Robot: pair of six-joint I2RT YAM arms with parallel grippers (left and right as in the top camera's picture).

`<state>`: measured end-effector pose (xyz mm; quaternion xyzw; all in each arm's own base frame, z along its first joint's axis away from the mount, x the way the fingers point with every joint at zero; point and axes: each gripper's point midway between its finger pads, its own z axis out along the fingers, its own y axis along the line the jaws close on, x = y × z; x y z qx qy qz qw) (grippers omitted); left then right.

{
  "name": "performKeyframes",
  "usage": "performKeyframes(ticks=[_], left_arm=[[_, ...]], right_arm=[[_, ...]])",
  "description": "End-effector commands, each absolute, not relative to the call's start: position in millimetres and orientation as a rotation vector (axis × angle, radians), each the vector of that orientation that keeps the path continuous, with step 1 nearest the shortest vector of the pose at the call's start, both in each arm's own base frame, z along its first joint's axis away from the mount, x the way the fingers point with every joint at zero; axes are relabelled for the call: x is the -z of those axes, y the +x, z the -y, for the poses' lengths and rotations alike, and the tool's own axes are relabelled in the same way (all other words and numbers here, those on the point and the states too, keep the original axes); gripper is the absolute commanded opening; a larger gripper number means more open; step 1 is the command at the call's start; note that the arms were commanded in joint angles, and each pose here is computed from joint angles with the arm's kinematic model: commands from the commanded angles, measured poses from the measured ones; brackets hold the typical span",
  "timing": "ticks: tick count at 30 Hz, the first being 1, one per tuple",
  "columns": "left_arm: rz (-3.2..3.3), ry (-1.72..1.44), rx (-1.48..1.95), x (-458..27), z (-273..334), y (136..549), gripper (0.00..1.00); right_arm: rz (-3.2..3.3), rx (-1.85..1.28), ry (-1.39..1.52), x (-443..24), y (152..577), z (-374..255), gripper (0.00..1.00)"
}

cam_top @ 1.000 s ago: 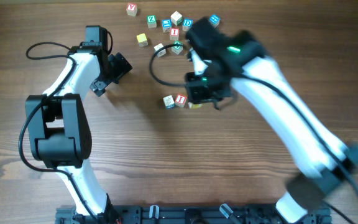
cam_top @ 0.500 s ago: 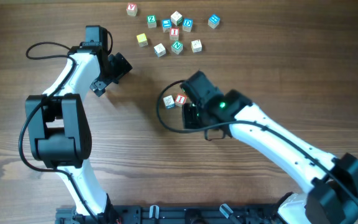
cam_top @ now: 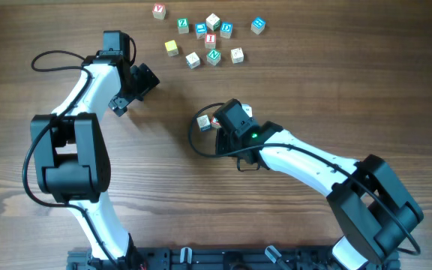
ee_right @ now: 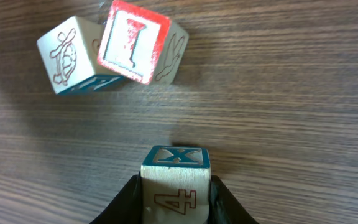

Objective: Form a circle

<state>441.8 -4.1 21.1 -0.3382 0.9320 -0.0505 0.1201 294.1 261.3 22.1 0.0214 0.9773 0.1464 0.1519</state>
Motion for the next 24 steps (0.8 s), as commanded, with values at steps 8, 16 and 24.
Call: performKeyframes(ticks=[8,16,24], left_arm=[[-2.717,-0.987,0.132,-20.3,3.1,444.8,1.00],[-2.716,-0.987,0.132,-20.3,3.1,444.9,1.00],[-2.716,-0.987,0.132,-20.3,3.1,444.9,1.00]], right_arm=[[-2.772,-0.380,0.064,-6.9,306.2,-261.1,0.32],[-2.792,-0.371,0.066,-4.3,302.4,-259.2,0.50],[-2.779,-0.384,0.064,-6.2,305.4,-261.1,0.28]])
